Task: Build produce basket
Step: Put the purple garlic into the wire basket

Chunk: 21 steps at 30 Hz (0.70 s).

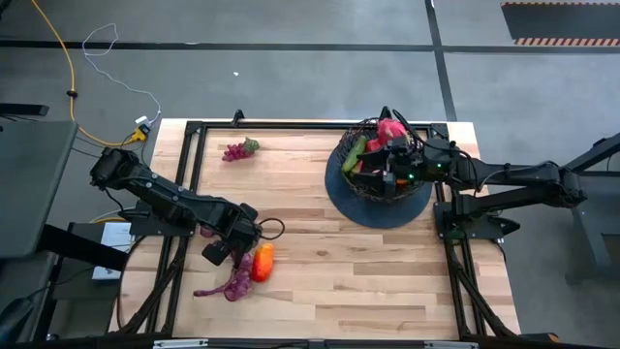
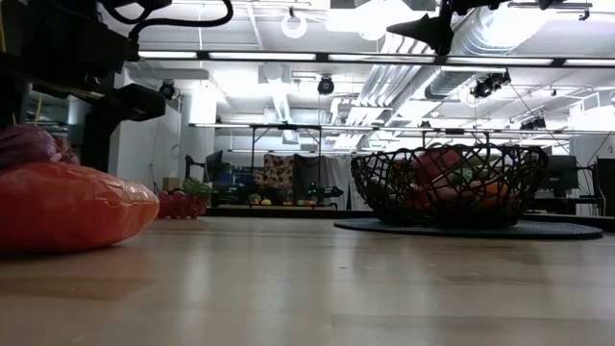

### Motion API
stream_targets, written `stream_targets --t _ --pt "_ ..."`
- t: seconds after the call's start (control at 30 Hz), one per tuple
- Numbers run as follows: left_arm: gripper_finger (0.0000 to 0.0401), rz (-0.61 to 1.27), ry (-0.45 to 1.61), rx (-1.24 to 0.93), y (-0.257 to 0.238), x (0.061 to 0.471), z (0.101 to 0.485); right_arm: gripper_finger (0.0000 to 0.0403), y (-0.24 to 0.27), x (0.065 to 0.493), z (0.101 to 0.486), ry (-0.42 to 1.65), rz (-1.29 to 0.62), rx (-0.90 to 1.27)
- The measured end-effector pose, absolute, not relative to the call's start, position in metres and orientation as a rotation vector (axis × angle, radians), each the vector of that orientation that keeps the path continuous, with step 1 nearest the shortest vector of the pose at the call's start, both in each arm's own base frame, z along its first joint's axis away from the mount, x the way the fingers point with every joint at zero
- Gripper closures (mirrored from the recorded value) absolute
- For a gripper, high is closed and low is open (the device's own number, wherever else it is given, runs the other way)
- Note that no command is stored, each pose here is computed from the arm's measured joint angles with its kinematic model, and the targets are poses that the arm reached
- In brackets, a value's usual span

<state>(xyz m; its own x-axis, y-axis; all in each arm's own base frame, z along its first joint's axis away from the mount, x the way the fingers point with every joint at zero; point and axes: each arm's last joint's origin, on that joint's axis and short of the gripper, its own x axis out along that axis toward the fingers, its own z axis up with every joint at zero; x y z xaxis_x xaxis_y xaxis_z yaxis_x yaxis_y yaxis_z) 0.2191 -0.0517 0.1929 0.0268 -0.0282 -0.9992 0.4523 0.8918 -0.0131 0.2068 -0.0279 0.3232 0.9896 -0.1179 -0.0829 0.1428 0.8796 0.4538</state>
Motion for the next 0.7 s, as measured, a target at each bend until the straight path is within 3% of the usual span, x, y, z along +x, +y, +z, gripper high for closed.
stream_targets --t 0.37,0.7 --pt "0.0217 -0.363 1.512 0.382 -0.051 0.219 0.193 0.002 -0.028 0.207 0.323 0.05 -0.151 0.476" --pt "0.0227 -0.34 1.698 0.348 -0.034 0.208 0.229 0.002 -0.029 0.207 0.323 0.047 -0.163 0.476"
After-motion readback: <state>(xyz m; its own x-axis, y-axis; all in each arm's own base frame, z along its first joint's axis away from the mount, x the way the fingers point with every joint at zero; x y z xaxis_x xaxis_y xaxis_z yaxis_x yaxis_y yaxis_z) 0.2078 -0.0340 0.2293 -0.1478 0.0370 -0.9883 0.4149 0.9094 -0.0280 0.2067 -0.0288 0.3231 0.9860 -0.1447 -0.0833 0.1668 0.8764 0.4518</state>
